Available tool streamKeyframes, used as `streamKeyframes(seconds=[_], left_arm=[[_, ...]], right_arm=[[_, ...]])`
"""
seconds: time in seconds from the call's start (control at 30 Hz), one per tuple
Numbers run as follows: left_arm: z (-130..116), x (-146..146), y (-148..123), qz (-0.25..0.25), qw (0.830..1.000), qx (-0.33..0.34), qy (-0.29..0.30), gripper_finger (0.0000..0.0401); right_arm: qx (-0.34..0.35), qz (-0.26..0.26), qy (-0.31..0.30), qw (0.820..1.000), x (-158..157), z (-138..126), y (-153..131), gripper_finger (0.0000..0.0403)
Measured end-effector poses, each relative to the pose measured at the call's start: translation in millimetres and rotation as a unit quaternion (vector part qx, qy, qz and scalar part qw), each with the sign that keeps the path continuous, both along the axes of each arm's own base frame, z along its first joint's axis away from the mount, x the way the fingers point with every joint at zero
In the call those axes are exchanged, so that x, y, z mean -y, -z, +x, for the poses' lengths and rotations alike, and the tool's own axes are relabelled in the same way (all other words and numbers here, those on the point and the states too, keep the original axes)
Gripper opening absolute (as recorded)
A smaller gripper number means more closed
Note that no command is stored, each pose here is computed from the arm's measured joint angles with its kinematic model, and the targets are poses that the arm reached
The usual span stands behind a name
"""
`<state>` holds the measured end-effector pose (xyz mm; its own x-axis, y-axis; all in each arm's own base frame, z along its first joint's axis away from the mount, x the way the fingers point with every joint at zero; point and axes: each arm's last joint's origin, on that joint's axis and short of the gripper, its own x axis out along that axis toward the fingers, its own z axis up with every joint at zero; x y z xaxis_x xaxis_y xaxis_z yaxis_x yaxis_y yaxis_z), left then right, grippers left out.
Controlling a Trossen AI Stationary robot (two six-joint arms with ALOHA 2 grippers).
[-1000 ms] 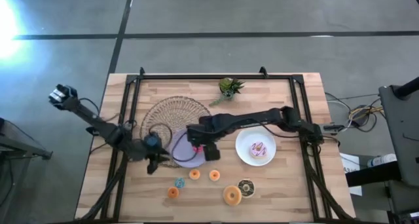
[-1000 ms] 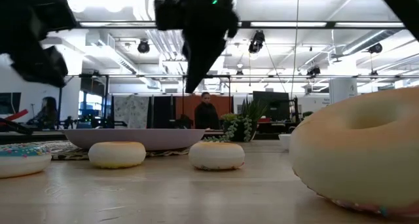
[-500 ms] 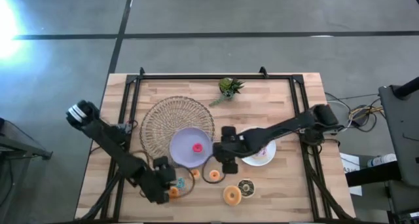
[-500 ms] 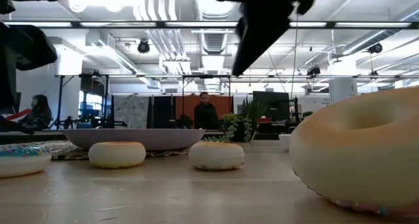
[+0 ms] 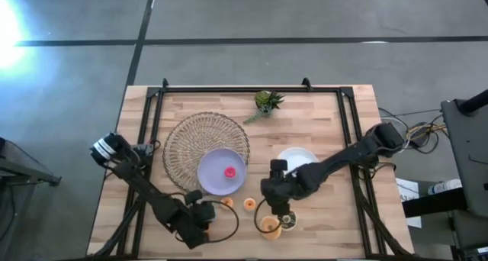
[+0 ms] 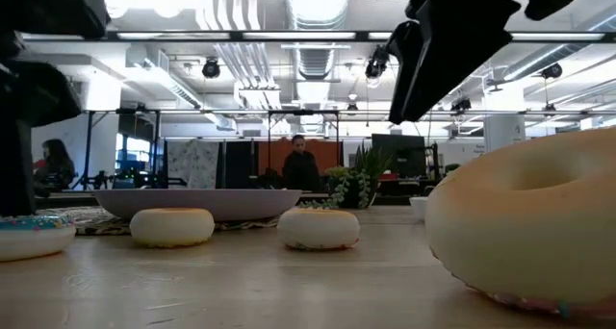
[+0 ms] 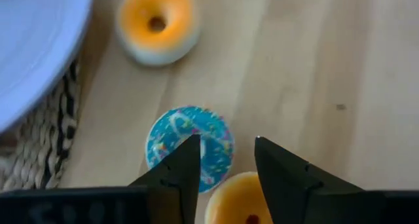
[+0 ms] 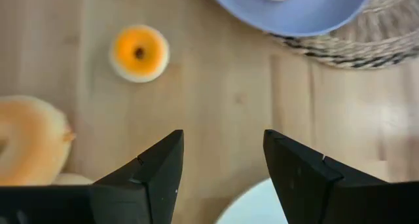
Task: Pick & Place donuts
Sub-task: Put the small blue donut on the purple plate
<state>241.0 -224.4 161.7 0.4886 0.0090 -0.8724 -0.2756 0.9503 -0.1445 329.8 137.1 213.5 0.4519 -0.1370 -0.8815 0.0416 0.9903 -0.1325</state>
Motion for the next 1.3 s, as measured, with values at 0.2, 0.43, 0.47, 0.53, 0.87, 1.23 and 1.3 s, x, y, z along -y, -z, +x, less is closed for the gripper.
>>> streamKeyframes(seconds=[0.2,0.43,0.47,0.53,0.87,1.23,1.3], left_arm=[[9,-2,10,0.016,1.0,-0.02,-0.002,0.0125],[14,-7,10,0.028,0.999,-0.04,-0.002,0.0059],[14,-9,8,0.03,0.999,-0.042,-0.004,0.004],[15,-14,2,0.027,0.998,-0.05,-0.013,0.0013],[25,-78,-70,0.114,0.993,0.012,-0.01,0.0001],[45,-199,-31,0.137,0.989,-0.042,0.036,0.0006],[44,-206,-29,0.128,0.99,-0.045,0.04,0.0022]], right_arm=[[0.012,-0.022,0.004,1.0,-2,-1,-1,0.0203],[0.014,-0.026,0.006,1.0,-1,0,-1,0.0203],[0.017,-0.03,0.008,0.999,-1,0,-2,0.0203],[0.029,-0.04,0.011,0.999,-1,-3,-6,0.0203],[0.091,-0.067,0.046,0.993,10,-12,-37,0.0203],[0.097,-0.035,0.118,0.988,18,-9,-31,0.0203],[0.102,-0.027,0.13,0.986,18,-9,-32,0.0203]])
